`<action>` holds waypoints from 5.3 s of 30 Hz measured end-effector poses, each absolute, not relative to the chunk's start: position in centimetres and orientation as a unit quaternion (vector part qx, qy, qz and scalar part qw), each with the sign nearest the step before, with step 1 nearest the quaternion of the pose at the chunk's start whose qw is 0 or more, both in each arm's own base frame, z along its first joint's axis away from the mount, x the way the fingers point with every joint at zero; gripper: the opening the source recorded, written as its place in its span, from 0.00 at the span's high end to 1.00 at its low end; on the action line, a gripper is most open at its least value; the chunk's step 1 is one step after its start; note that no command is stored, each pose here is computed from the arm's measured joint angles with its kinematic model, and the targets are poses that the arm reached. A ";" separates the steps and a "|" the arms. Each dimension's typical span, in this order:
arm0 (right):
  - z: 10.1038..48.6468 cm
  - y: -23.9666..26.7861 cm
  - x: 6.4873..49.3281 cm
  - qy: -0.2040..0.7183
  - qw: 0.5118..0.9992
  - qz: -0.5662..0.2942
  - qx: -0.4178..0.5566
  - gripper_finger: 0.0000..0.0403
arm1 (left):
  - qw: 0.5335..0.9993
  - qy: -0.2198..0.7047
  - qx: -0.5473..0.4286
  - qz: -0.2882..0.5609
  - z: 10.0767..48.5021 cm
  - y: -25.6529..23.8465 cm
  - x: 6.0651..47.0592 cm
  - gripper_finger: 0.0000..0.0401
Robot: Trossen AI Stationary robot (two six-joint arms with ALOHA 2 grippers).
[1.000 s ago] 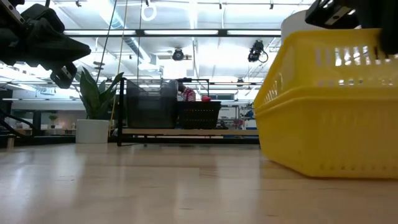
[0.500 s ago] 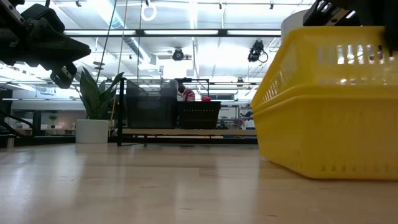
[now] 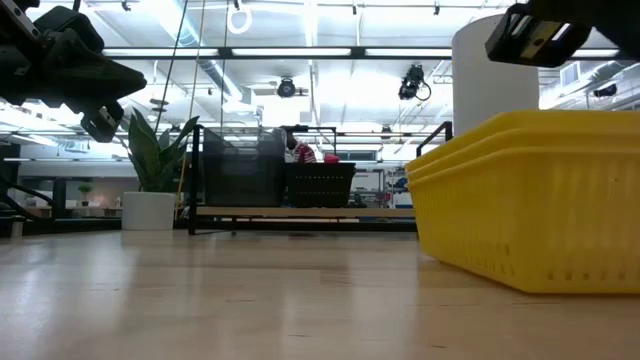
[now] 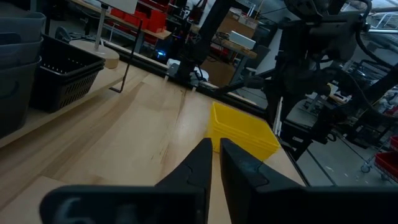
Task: Stack baskets on shelf by color
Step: Put the stacked yellow baskets on the shelf, then return to Home Position
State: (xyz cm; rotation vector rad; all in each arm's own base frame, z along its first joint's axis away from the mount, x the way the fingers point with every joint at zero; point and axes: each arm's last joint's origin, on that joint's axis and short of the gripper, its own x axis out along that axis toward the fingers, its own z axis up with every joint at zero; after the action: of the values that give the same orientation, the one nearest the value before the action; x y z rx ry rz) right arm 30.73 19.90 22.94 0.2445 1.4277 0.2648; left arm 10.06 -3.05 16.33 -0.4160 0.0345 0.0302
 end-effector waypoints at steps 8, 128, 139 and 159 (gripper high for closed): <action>23.1 20.7 31.0 0.617 0.770 0.125 0.104 0.63 | 0.978 0.017 -0.206 0.015 16.3 -3.1 10.1 0.92; 26.2 -9.0 32.8 0.638 0.765 -0.083 -0.025 0.73 | 0.978 0.020 -0.205 0.015 16.3 -3.0 10.1 0.93; 31.6 -8.0 31.3 0.552 0.827 -0.087 0.054 0.73 | 0.978 0.020 -0.205 0.015 16.3 -3.1 10.1 0.92; 29.2 -2.5 21.3 0.221 0.931 -0.086 0.278 0.74 | 0.978 0.020 -0.205 0.016 16.3 -3.0 10.1 0.91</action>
State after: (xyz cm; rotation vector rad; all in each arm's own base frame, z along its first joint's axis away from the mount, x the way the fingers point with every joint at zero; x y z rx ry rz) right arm 21.32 -2.51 29.23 0.5701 0.4532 -0.1766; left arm 10.06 -3.05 16.27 -0.4134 0.0402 0.0317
